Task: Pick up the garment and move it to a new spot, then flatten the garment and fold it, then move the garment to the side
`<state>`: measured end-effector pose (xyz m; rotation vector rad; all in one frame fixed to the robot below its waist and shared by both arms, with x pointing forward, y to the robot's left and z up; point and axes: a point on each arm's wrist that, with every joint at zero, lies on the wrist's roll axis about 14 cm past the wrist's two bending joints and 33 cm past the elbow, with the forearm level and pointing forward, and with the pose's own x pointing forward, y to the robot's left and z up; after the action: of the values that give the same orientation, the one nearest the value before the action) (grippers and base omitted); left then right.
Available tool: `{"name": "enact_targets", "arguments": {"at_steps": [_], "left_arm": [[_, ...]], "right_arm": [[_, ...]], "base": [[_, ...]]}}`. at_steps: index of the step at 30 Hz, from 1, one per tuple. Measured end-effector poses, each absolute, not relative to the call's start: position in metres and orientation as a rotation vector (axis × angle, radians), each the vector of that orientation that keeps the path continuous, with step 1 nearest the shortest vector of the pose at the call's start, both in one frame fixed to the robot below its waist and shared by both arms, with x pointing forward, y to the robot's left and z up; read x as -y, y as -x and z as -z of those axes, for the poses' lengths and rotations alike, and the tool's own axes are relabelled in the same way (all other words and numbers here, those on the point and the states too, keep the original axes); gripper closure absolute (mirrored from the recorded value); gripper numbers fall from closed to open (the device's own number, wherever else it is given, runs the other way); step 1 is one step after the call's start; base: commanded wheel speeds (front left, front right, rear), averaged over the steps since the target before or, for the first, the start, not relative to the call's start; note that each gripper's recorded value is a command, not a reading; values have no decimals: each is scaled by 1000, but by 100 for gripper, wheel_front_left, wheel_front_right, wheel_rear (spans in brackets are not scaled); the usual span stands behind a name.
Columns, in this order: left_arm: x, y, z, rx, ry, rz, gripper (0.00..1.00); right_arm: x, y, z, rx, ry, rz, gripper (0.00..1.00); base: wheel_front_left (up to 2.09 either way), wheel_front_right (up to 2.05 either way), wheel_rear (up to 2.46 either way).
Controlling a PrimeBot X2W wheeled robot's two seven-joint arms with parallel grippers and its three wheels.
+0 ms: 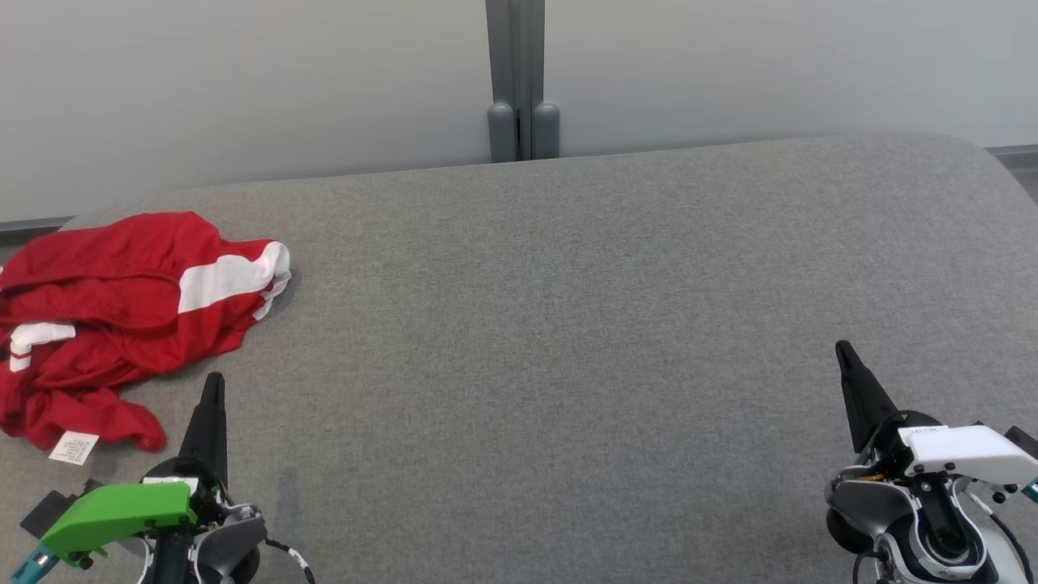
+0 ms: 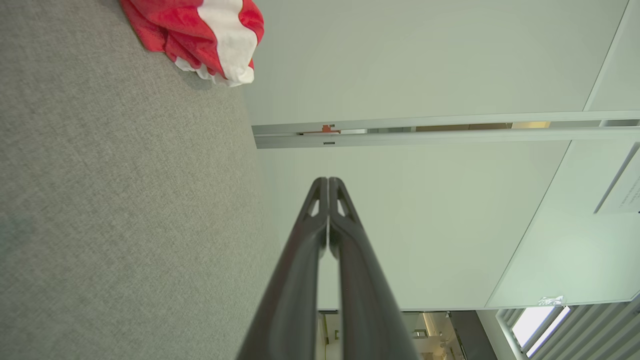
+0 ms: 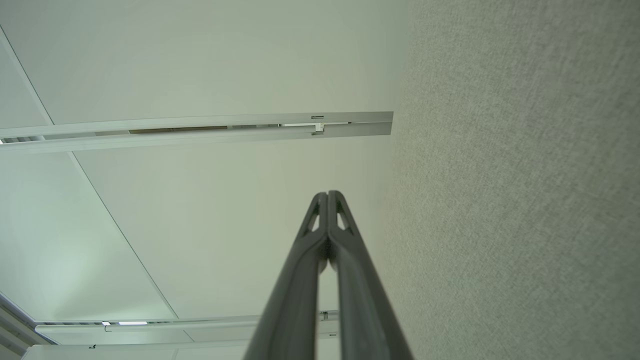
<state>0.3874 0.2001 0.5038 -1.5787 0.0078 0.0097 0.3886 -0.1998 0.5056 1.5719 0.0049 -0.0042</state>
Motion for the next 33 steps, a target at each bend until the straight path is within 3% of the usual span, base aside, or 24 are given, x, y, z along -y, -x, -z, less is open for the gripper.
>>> {"name": "enact_targets", "arguments": {"at_steps": [14,15,23,33], "left_arm": [[-200,-387,-504,-8,1579,-10,100],[-200,-387,-502,-12,1580,-14,0],[-193,-377,-482,-62,1561,-59,0],[-186,-373,-487,-79,1269,-34,0]], "right_arm": [[200,-389,-506,-5,-1572,4,100],[200,-388,-504,-9,-1573,8,0],[194,-377,-481,-65,-1549,64,0],[182,-376,-488,-79,-1259,16,0]], "base": [[0,0,0],[0,0,0],[0,0,0],[0,0,0]]}}
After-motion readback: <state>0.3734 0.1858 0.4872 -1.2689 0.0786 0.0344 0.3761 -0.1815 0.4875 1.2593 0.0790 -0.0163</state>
